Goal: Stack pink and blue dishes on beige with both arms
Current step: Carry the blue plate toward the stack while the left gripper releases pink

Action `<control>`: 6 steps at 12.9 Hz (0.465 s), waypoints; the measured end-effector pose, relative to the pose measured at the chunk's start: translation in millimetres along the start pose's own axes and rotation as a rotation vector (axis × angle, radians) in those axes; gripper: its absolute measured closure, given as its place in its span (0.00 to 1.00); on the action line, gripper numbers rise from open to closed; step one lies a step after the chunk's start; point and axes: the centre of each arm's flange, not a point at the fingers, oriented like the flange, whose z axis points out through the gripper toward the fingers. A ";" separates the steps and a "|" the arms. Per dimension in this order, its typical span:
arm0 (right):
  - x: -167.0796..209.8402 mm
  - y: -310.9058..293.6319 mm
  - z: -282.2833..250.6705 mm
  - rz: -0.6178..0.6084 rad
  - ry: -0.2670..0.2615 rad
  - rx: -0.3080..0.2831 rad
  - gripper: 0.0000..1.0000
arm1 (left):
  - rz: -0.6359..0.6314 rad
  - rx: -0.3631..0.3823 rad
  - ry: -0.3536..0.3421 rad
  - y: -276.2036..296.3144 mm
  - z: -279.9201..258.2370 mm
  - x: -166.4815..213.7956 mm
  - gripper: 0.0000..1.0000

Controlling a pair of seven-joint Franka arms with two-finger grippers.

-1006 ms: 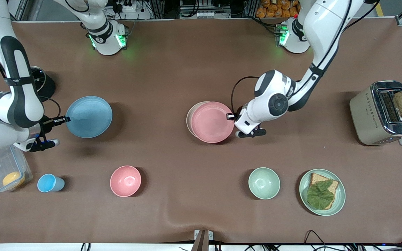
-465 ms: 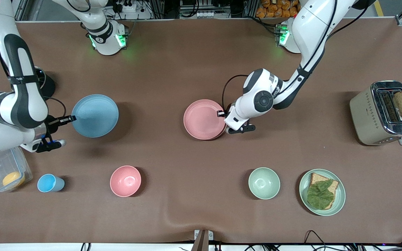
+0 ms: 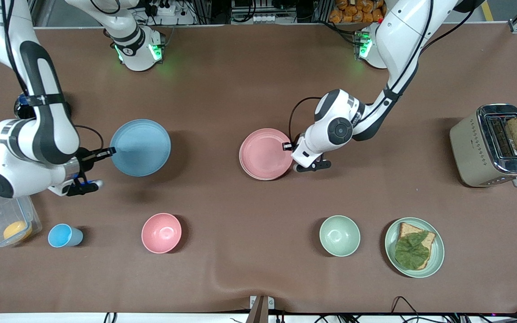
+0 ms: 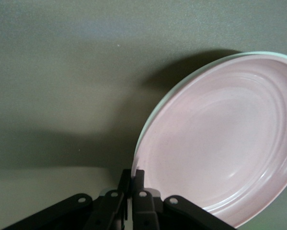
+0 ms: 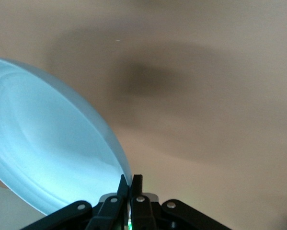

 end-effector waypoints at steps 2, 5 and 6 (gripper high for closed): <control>4.5 -21.9 4.1 0.019 -0.003 0.017 0.96 | 0.000 -0.001 0.002 0.1 0.3 -0.2 0.96; 13.0 -76.8 17.1 0.063 -0.018 0.032 0.96 | 0.001 -0.003 0.005 0.4 0.5 -0.3 0.96; 15.3 -96.5 23.0 0.071 -0.025 0.033 0.96 | 0.001 -0.004 0.007 0.3 0.2 0.1 0.89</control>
